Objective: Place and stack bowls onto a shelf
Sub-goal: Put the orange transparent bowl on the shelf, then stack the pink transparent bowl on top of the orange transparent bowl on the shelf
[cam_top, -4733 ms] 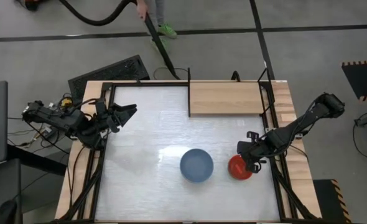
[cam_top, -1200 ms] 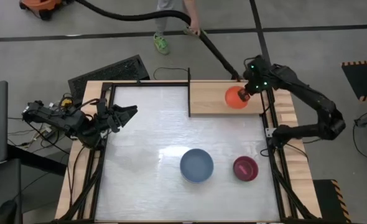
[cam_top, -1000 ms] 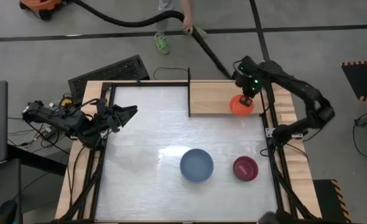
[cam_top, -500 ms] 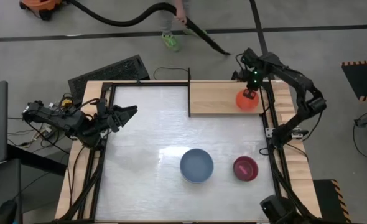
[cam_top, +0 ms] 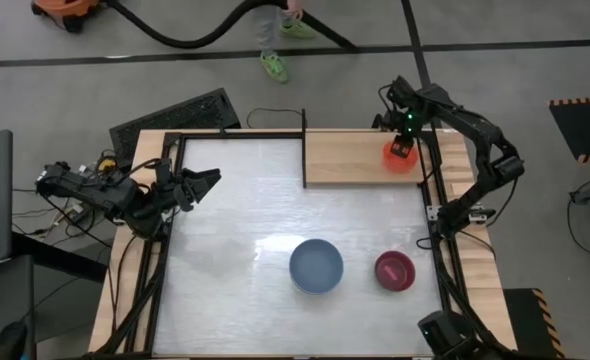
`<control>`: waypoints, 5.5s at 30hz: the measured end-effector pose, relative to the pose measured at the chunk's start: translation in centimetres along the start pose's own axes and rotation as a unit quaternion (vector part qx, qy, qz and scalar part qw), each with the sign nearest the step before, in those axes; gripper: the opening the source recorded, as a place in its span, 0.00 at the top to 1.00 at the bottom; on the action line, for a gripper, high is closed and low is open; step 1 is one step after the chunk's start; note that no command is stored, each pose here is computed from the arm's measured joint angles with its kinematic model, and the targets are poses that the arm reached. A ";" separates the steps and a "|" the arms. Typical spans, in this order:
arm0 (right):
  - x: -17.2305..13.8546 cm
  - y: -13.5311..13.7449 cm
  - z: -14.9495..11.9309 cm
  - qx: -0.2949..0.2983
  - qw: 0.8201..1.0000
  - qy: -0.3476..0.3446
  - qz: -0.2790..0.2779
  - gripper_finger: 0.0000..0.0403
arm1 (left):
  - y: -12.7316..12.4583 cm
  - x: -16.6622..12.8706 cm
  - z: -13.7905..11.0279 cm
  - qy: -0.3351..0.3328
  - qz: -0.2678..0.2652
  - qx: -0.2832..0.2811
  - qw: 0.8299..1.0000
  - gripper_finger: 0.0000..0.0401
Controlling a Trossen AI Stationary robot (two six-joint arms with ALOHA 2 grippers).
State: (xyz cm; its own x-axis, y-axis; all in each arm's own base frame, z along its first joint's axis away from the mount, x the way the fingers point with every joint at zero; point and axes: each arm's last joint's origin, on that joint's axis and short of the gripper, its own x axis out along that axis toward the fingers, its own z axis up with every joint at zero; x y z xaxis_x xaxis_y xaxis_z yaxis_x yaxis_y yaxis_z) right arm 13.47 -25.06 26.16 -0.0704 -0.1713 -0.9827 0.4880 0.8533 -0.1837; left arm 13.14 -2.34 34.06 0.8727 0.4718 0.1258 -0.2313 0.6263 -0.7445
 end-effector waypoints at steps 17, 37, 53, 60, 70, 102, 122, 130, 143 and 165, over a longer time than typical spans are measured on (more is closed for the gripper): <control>-10.8 8.4 -0.4 -0.023 0.986 -0.154 0.052 0.58 | 0.2 0.0 -0.2 0.009 0.005 0.011 1.000 0.39; -8.5 26.8 -14.1 0.045 0.982 -0.071 0.167 0.53 | 0.2 0.0 -0.3 0.021 -0.002 0.015 1.000 0.39; -1.3 29.7 -16.3 -0.010 0.988 -0.066 0.136 0.55 | 0.2 0.0 -0.3 0.021 -0.002 0.012 1.000 0.39; 0.1 29.0 -16.7 -0.009 0.988 -0.065 0.143 0.55 | 0.2 0.0 -0.4 0.022 -0.001 0.013 1.000 0.39; 1.0 29.3 -16.7 -0.015 0.986 -0.055 0.157 0.60 | 0.2 0.0 -0.4 0.023 -0.001 0.014 1.000 0.39; -0.1 29.8 -16.3 -0.016 0.978 -0.065 0.196 0.86 | 0.2 0.0 -0.4 0.023 -0.001 0.017 1.000 0.39; 0.1 29.8 -16.3 -0.026 0.981 -0.075 0.178 0.78 | 0.2 0.0 -0.4 0.023 0.000 0.018 1.000 0.39; 0.5 30.2 -16.1 -0.041 0.983 -0.069 0.167 0.71 | 0.2 0.0 -0.4 0.024 0.000 0.019 1.000 0.39; 0.8 30.2 -16.2 -0.042 0.982 -0.060 0.173 0.96 | 0.3 0.0 -0.4 0.025 0.001 0.021 0.999 0.39; -3.4 29.8 -14.5 -0.014 0.969 -0.077 0.233 0.96 | 0.3 0.0 -0.4 0.026 0.002 0.019 0.999 0.39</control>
State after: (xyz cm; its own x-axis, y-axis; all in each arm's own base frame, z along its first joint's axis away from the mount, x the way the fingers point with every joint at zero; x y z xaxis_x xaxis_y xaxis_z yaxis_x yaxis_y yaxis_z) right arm 15.67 8.08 23.67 0.2833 0.1660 -0.9446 0.4110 0.8689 0.2760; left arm 13.25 -2.44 33.55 0.8927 0.4419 0.0882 -0.2501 0.6487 -0.7188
